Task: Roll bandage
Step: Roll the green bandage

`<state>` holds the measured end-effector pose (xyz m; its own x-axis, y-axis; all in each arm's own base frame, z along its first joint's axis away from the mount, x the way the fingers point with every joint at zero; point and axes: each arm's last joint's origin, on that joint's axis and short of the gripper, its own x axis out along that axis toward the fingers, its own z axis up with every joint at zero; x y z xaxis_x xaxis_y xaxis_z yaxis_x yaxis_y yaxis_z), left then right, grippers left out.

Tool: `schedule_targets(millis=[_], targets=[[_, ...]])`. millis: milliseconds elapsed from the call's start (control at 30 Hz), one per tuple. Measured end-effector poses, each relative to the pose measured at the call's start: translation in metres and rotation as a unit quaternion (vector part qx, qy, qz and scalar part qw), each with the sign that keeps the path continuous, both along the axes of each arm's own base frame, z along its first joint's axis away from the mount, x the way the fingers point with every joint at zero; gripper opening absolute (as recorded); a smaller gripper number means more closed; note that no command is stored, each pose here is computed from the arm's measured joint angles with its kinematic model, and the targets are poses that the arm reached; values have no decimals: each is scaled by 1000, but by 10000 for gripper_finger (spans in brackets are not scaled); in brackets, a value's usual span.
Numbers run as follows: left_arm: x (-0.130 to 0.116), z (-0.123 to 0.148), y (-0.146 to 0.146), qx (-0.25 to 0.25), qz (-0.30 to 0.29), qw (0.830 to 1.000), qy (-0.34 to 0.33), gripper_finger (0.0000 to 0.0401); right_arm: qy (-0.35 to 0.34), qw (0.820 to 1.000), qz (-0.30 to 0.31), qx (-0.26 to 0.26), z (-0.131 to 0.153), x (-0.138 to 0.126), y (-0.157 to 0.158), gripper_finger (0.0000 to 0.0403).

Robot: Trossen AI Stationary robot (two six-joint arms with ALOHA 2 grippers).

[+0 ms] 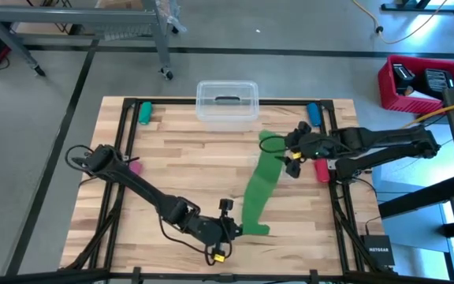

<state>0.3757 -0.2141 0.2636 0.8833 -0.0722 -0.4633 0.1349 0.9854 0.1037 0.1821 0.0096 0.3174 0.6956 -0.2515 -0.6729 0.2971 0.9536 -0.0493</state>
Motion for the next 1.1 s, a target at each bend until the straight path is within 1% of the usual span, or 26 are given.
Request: schedule_targets(millis=[100, 200, 267, 400, 467, 533, 633, 700, 767, 867, 933, 1000, 1100], targets=[[-10, 22, 5, -42, -21, 999, -3, 12, 4, 999, 25, 47, 15, -9, 2, 316], [-18, 40, 11, -68, -36, 997, -4, 12, 10, 996, 40, 79, 26, -17, 3, 313], [-22, 48, 17, -82, -53, 995, -1, 12, 17, 996, 41, 79, 28, -22, 3, 310], [-28, 64, 27, -126, -87, 988, 4, 12, 22, 996, 34, 75, 29, -28, 2, 308], [-29, 69, 31, -127, -90, 988, -3, 12, 30, 996, 32, 74, 27, -30, 1, 308], [-28, 74, 36, -126, -89, 988, -14, 12, 24, 995, 41, 87, 28, -30, 2, 308], [-30, 83, 45, -127, -83, 988, -28, 12, 33, 988, 65, 137, 27, -31, 6, 308], [-34, 92, 52, -133, -77, 987, -41, 12, 56, 980, 82, 174, 25, -35, 11, 308], [-37, 100, 56, -138, -74, 986, -55, 12, 60, 978, 90, 180, 26, -41, 16, 308], [-43, 114, 64, -135, -73, 984, -87, 12, 20, 982, 101, 161, 31, -43, 25, 308], [-46, 125, 70, -122, -66, 983, -119, 12, -30, 982, 118, 146, 32, -40, 35, 308], [-47, 133, 77, -112, -49, 981, -150, 12, -79, 979, 136, 129, 31, -36, 47, 308], [-45, 141, 89, -104, -23, 978, -180, 12, -156, 971, 161, 87, 28, -30, 66, 308]])
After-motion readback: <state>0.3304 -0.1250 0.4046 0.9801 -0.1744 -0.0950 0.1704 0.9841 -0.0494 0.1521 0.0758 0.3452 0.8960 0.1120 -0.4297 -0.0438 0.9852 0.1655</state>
